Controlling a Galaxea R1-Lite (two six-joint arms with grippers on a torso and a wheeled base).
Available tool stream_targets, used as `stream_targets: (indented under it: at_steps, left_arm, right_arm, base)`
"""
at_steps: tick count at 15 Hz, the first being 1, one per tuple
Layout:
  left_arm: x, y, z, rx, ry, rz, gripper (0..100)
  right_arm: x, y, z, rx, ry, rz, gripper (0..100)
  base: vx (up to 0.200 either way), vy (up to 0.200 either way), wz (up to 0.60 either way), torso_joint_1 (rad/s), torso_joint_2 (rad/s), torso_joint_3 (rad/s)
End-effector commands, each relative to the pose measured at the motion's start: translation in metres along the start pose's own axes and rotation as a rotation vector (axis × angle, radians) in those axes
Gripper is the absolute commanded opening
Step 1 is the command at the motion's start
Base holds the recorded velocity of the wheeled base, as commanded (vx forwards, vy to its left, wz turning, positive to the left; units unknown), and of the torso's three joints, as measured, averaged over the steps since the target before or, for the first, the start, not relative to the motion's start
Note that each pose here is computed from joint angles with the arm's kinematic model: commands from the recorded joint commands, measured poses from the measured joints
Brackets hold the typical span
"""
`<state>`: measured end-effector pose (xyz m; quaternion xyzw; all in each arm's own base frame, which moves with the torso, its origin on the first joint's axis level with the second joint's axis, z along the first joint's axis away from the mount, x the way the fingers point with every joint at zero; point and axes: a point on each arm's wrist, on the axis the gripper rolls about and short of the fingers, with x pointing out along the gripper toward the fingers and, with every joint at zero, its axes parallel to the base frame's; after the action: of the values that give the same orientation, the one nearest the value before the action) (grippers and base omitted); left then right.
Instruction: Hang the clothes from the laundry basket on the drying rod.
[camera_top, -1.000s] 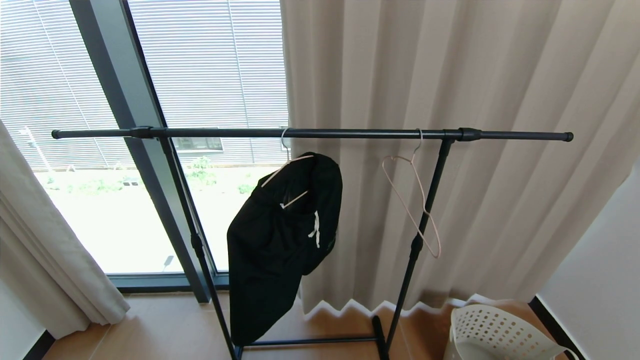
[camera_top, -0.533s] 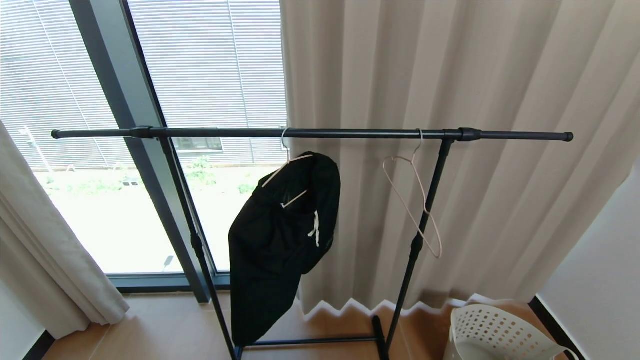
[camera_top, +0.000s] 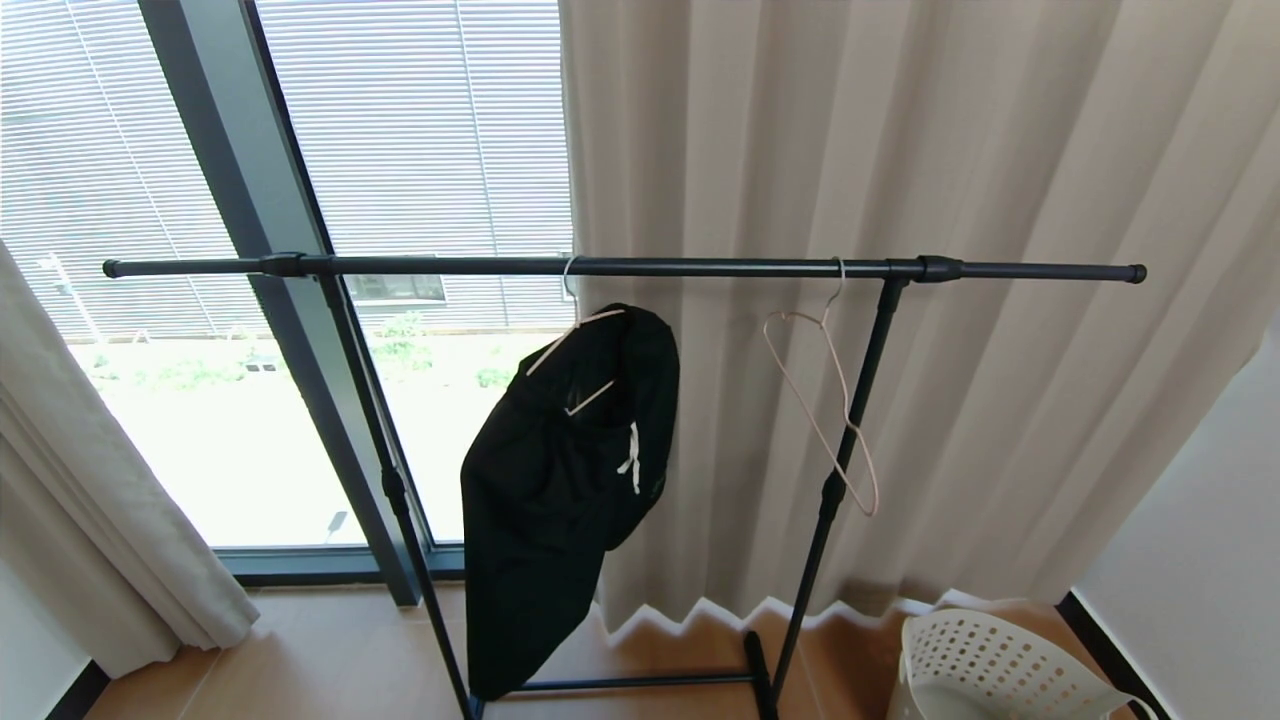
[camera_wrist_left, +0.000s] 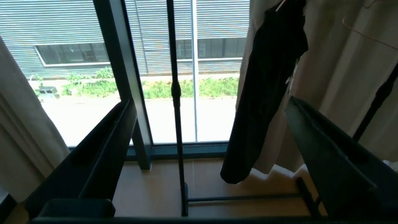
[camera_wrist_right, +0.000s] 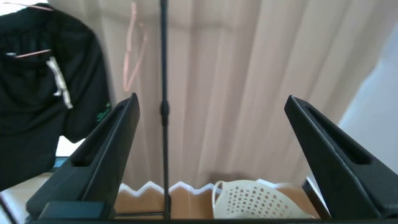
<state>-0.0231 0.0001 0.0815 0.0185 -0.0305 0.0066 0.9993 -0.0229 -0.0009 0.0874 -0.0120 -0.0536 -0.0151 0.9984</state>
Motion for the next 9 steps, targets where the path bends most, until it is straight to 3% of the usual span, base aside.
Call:
stream_targets:
  at_steps: [1,9]
  left_arm:
    - [0.0001,0.0001,0.0001,-0.002,0.002,0.003,100]
    - [0.0001,-0.0001,0.0001,-0.003,0.001,-0.005,100]
  right_arm:
    - [0.0002,-0.0001,0.0002,0.008,0.0,-0.003,100]
    - [0.0002,0.0,0.0002,0.008,0.0,0.0,100]
  base:
    - [0.0,0.0,0.0,0.0,0.0,0.0]
    - [0.0,0.0,0.0,0.0,0.0,0.0]
